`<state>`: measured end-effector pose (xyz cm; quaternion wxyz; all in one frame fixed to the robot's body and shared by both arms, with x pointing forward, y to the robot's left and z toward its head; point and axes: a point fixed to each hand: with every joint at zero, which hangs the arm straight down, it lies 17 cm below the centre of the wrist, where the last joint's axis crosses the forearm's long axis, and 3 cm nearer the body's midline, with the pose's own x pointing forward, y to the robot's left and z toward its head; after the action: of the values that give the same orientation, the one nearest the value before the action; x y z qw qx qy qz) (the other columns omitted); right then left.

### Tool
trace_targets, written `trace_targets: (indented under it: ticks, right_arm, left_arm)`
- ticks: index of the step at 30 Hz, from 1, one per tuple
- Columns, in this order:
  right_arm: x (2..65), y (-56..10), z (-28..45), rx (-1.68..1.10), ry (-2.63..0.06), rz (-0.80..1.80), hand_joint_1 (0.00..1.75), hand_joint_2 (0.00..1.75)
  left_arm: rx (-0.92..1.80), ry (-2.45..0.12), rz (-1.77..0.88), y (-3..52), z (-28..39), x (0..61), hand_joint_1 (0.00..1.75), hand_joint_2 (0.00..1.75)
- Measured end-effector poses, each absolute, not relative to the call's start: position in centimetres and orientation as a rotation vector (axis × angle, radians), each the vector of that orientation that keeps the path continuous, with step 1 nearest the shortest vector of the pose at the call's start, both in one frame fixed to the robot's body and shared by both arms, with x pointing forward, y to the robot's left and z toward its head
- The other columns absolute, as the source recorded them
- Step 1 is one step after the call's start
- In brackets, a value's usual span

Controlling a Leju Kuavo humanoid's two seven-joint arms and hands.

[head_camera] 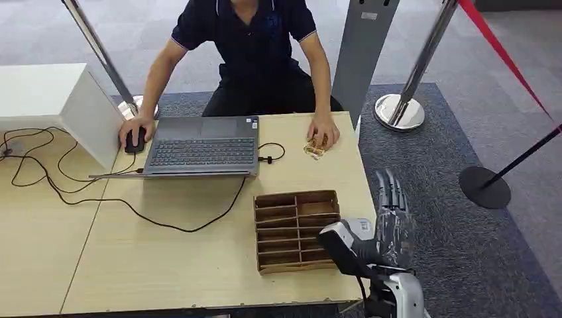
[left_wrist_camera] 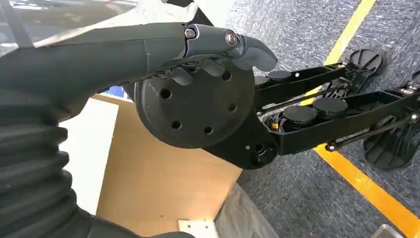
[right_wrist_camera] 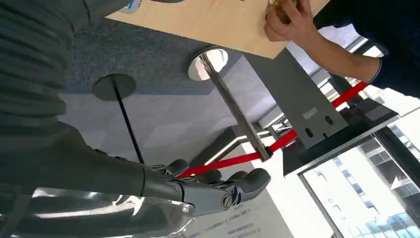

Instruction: Pass the card to the sensor for recognition and then transmit it.

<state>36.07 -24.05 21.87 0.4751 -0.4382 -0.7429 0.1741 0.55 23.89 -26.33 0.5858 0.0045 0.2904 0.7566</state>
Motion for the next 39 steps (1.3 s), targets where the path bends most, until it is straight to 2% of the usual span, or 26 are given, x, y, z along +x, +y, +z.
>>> trace_targets:
  ticks: [39]
  right_arm:
    - [36.0, -22.9, 20.4, -1.041, -1.804, 0.469, 0.0, 1.75]
  left_arm:
    - [0.011, 0.679, 1.764, 23.8, -26.3, 0.4, 0.0, 1.75]
